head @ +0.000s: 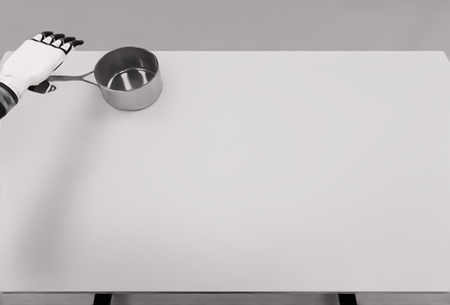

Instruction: Rotate pot handle

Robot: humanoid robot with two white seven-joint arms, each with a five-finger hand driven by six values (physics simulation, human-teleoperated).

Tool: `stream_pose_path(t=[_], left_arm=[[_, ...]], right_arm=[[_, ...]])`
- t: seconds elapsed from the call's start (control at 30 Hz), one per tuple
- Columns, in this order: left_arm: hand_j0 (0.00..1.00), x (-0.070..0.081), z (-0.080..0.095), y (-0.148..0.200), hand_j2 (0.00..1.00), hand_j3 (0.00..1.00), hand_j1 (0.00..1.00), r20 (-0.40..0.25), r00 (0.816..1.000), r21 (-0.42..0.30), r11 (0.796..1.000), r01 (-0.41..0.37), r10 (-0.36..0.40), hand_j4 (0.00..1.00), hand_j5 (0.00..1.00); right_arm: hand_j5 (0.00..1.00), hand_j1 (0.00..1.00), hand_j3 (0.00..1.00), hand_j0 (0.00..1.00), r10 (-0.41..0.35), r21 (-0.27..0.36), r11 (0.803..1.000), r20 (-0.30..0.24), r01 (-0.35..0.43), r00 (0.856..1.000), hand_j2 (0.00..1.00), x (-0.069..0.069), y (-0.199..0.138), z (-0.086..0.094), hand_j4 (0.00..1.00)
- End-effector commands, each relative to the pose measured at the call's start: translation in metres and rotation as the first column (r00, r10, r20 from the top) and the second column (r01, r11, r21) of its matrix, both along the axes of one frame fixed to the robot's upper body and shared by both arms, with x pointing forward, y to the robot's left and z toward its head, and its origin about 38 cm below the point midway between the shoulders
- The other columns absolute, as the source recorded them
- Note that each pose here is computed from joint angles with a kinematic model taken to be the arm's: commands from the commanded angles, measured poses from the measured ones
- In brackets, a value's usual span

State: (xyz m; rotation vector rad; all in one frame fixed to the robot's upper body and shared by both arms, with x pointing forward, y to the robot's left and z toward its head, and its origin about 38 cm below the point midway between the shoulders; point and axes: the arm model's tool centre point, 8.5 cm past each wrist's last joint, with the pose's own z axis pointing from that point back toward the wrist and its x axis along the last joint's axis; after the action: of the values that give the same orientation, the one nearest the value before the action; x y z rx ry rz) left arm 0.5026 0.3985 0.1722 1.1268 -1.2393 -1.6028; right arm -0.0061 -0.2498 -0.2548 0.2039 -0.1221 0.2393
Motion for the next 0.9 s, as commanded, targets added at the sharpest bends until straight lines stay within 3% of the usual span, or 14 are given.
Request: stream_pose_path(t=[0.0, 0.87], left_arm=[[1.0, 0.0, 0.0, 0.001, 1.0, 1.0, 1.0, 0.001, 1.0, 0.0, 1.0, -0.001, 0.001, 1.0, 1.0], [1.0, 0.008, 0.015, 0.001, 1.0, 1.0, 1.0, 0.031, 1.0, 0.028, 1.0, -0.002, 0.001, 1.0, 1.0]], right_arm=[[1.0, 1.0, 1.0, 1.0, 0.0, 0.0, 1.0, 0.0, 0.0, 1.0, 1.0, 0.0, 0.0, 0.0, 1.0], [1.0, 1.0, 1.0, 1.0, 0.0, 0.0, 1.0, 0.0, 0.0, 1.0, 1.0, 0.0, 0.0, 0.0, 1.0]])
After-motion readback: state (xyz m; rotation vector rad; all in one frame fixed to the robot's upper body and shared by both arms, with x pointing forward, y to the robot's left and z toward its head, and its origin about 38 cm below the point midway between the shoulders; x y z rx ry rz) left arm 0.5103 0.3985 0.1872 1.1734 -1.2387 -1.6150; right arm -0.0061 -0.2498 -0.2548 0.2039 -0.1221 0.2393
